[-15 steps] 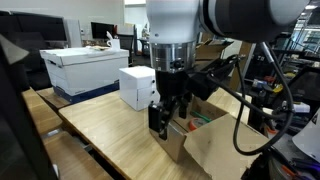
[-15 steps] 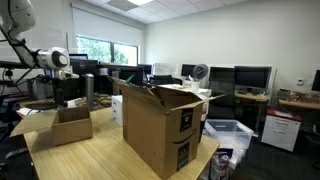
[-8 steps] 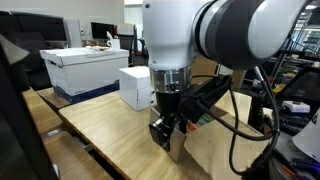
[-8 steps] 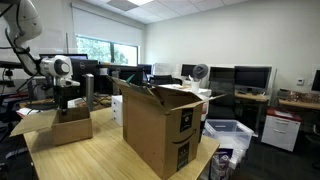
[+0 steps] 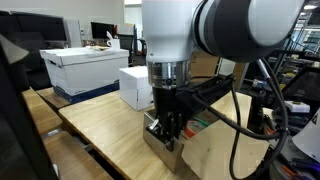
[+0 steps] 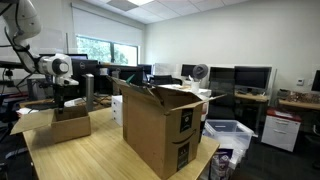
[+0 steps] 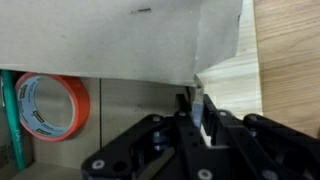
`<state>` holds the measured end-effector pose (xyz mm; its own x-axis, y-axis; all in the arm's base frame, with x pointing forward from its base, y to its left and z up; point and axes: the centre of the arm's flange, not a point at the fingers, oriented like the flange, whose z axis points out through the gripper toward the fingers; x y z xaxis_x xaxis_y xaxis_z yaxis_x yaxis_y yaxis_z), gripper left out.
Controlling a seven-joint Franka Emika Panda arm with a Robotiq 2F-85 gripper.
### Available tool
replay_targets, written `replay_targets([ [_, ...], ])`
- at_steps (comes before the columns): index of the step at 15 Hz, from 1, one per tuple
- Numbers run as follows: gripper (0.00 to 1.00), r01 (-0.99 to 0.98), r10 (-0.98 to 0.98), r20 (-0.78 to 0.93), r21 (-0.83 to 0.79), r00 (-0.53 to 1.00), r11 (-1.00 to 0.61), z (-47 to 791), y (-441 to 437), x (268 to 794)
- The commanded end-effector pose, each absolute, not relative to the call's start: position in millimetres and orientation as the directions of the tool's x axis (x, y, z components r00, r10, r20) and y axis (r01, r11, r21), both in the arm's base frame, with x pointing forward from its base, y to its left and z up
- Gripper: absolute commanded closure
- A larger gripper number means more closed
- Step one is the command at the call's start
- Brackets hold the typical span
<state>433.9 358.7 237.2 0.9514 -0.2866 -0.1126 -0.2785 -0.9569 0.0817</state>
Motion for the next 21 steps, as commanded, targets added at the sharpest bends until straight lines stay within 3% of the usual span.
replay_targets([
  [1, 0.94, -0.315, -0.313, -0.145, 0.011, 0.939, -0.949, 252, 355, 425],
  [21, 0.94, -0.394, -0.290, -0.277, -0.482, 0.916, -0.783, 319, 293, 473],
])
